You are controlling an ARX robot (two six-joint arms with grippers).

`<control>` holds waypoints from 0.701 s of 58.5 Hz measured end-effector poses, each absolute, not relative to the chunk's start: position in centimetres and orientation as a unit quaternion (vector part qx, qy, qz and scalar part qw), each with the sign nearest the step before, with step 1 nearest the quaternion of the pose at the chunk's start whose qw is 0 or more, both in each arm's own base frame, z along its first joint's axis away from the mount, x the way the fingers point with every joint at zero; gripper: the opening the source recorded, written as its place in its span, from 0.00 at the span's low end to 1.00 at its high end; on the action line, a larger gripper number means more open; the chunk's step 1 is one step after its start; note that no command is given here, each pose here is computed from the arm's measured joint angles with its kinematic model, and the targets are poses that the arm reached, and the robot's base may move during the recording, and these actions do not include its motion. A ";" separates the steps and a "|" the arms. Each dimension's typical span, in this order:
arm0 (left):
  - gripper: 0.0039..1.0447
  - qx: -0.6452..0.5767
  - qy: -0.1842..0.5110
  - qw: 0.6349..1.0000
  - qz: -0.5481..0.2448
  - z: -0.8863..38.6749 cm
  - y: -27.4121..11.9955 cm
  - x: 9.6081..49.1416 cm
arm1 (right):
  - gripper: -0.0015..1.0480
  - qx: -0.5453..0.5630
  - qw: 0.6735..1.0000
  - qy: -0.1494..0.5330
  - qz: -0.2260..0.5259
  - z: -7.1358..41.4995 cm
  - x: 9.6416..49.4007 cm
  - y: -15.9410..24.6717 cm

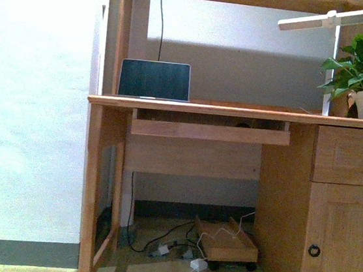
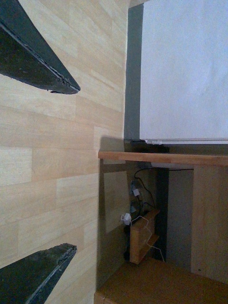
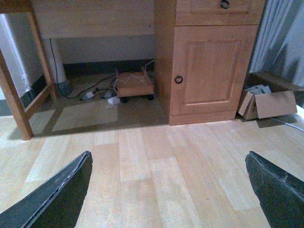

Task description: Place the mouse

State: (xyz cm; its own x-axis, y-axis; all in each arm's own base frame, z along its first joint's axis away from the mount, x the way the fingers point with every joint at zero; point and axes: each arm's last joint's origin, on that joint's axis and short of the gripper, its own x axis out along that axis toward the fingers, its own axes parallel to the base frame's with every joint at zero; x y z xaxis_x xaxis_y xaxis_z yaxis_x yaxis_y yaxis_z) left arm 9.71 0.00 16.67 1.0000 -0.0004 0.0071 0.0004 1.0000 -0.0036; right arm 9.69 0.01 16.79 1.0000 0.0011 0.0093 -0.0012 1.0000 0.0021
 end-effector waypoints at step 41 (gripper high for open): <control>0.93 -0.002 -0.004 1.000 0.000 16.7 0.0 9.7 | 0.93 0.001 1.000 -0.005 0.001 16.8 9.7 0.0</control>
State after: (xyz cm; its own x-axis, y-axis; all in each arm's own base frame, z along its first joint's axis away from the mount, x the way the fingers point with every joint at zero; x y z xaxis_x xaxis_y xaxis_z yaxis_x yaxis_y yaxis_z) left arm 9.71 0.00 16.67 1.0000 -0.0004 0.0071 0.0004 1.0000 -0.0036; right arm 9.69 0.01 16.79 1.0000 0.0011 0.0093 -0.0012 1.0000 0.0021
